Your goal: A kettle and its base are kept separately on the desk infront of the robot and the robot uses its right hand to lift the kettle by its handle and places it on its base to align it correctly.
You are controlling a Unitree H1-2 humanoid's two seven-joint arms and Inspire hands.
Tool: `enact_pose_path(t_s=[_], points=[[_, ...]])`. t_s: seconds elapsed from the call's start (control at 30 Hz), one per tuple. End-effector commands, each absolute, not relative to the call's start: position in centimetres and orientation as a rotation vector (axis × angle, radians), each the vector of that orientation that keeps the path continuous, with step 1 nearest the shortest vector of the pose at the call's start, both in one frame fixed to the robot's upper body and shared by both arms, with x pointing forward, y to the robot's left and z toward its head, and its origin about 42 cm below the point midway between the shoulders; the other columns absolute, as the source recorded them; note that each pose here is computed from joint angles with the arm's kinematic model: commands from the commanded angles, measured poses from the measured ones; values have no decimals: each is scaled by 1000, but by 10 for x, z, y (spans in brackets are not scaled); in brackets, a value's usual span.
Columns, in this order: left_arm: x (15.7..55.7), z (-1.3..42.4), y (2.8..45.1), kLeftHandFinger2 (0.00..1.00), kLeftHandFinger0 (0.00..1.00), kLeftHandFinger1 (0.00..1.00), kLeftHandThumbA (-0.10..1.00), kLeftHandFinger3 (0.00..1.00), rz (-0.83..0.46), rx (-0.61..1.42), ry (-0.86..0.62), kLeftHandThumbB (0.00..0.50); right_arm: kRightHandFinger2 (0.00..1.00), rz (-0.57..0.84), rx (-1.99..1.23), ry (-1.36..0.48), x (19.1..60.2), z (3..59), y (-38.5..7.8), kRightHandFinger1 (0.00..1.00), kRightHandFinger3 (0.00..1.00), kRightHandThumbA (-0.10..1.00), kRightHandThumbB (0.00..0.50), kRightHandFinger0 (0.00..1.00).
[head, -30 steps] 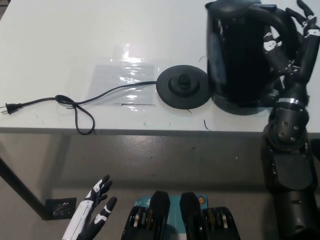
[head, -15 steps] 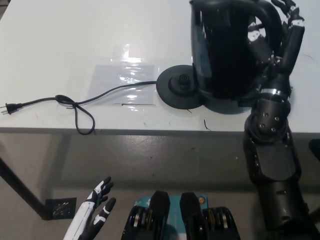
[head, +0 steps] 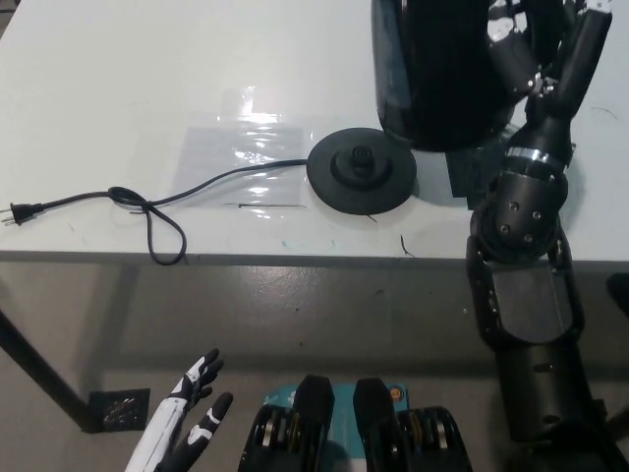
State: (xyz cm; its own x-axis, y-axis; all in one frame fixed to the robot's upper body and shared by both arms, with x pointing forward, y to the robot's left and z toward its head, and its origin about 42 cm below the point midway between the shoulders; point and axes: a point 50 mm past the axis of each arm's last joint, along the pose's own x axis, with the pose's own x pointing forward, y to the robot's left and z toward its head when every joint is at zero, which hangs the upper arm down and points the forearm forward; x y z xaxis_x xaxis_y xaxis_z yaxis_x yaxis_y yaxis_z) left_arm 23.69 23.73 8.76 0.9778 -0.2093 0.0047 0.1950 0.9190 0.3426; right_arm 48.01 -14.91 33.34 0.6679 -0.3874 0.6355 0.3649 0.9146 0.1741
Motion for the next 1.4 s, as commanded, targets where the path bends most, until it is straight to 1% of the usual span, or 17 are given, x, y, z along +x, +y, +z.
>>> enact_pose_path(t_s=[0.0,0.03,0.07,0.27,0.3,0.4,0.47,0.53,0.63,0.8,0.9,1.03,1.07,1.1,1.23,1.3,1.37], points=[[236,94,238,1000,1000,1000,890,1000,-231,374,-87,94,690,-377,129,-948,476,402,-115,268,742,-100,79,11],[236,94,238,1000,1000,1000,890,1000,-232,376,-90,94,690,-376,130,-944,476,402,-113,268,742,-100,79,11],[236,94,237,1000,1000,1000,886,1000,-233,374,-93,101,673,-377,126,-938,478,402,-110,254,706,-100,81,0],[238,93,238,1000,1000,1000,889,1000,-238,379,-97,95,630,-355,101,-920,489,402,-90,204,716,-100,83,0],[238,93,237,1000,1000,1000,891,1000,-241,381,-98,95,606,-352,100,-916,490,402,-88,185,708,-100,97,0],[238,93,237,1000,1000,1000,893,1000,-243,386,-102,99,621,-331,119,-911,494,401,-78,185,740,-100,79,0],[238,93,238,1000,1000,1000,891,1000,-247,384,-111,90,631,-331,114,-893,497,398,-72,192,745,-100,78,0],[238,93,238,1000,1000,1000,889,1000,-249,384,-115,90,611,-335,109,-878,499,396,-69,177,719,-100,77,0],[238,92,238,1000,1000,1000,870,1000,-252,384,-120,75,568,-336,97,-857,502,392,-63,127,642,-100,79,0],[237,93,237,1000,1000,1000,877,1000,-255,384,-117,82,569,-321,105,-823,505,387,-56,133,630,-100,75,0],[239,94,236,1000,1000,1000,867,1000,-260,379,-116,81,562,-316,99,-813,510,384,-53,131,621,-100,109,0],[239,94,235,1000,1000,1000,867,1000,-260,376,-117,84,528,-327,88,-789,515,381,-51,141,548,-100,124,0],[239,94,235,1000,1000,1000,866,1000,-262,373,-119,85,504,-327,84,-779,517,379,-51,129,497,-100,133,0],[239,95,235,1000,1000,1000,863,1000,-264,374,-118,81,500,-327,81,-777,518,378,-50,126,485,-100,132,0],[240,95,235,1000,1000,1000,836,1000,-265,376,-122,73,500,-328,63,-774,522,374,-50,127,466,-100,134,0],[240,96,234,1000,1000,1000,840,1000,-265,376,-118,82,498,-332,53,-766,525,372,-51,131,496,-100,138,0],[240,97,234,1000,1000,1000,843,1000,-265,377,-119,78,502,-331,50,-753,526,370,-52,137,507,-100,139,0]])
